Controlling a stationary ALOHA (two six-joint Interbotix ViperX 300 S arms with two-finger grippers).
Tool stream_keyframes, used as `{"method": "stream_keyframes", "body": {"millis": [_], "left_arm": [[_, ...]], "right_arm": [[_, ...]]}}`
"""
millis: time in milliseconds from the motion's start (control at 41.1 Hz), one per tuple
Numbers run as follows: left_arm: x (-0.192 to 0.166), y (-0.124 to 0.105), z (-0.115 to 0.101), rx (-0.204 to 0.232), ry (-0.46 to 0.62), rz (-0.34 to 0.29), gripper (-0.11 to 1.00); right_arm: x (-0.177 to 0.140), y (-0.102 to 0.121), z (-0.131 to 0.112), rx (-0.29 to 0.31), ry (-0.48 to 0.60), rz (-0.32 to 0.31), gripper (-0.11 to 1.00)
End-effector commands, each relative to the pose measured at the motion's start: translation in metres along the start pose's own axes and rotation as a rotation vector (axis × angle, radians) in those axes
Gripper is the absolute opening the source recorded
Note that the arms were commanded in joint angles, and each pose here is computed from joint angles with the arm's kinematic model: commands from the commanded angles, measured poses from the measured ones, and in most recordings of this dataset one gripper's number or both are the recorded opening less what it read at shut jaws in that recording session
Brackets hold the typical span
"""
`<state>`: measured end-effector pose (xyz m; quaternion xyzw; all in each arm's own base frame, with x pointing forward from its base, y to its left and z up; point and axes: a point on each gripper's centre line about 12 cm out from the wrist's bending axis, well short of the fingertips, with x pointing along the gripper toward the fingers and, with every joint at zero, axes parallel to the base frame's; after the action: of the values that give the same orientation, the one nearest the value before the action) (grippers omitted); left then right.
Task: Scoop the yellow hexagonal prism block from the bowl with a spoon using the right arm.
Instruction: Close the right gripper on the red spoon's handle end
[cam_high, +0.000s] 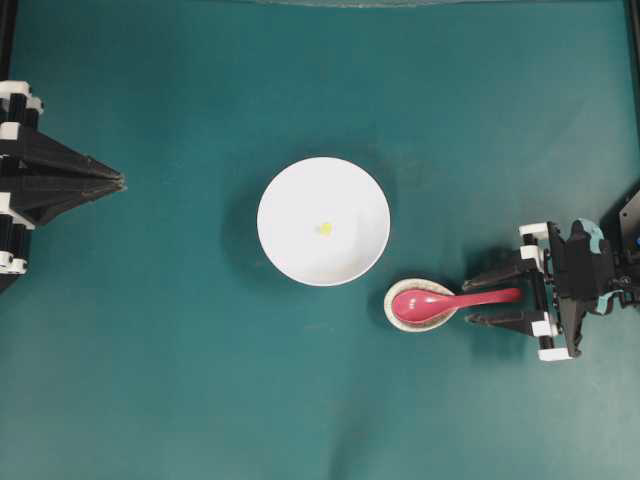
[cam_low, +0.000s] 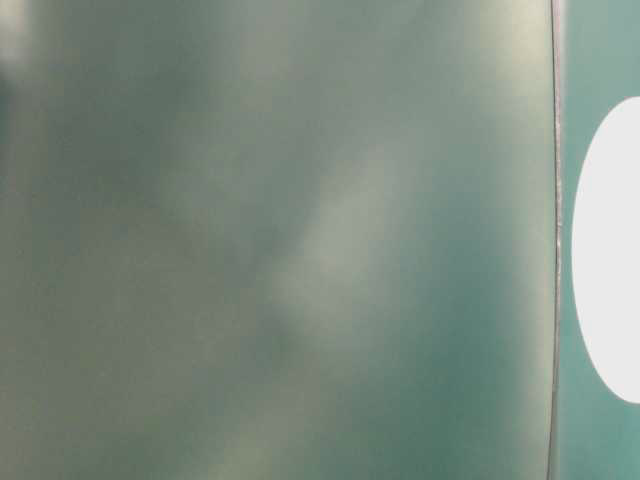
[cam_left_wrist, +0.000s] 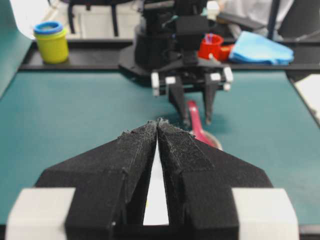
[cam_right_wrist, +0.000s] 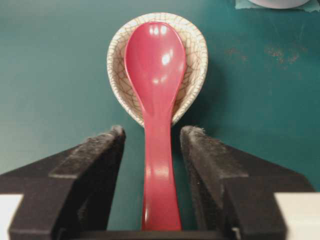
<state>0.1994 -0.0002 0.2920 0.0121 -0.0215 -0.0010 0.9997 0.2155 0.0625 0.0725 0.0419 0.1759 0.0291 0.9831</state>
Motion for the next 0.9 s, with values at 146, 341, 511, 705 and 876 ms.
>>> {"method": "stream_keyframes", "body": {"millis": [146,341,511,705,876], "left_arm": [[0.0028,0.0005,0.0082,0.002,-0.018,0.002,0.11],[0.0028,0.0005,0.0084,0.002,-0.020,0.002,0.11],[0.0028,0.0005,0.0084,0.002,-0.020,0.002,0.11],[0.0028,0.0005,0.0084,0.002,-0.020,0.002,0.11],[0.0028,0.0004,0.0084,0.003,-0.020,0.001,0.11]], "right_arm": [[-0.0001,0.0014,0.0036,0.006,-0.020,0.005,0.45],[0.0010,0.0021,0.0044,0.007,-0.023,0.006,0.40],[0.0010,0.0020,0.0045,0.008,-0.023,0.005,0.34],[0.0014,0.0022,0.0042,0.008,-0.020,0.004,0.27],[0.0014,0.0024,0.0032,0.008,-0.012,0.005,0.26]]}}
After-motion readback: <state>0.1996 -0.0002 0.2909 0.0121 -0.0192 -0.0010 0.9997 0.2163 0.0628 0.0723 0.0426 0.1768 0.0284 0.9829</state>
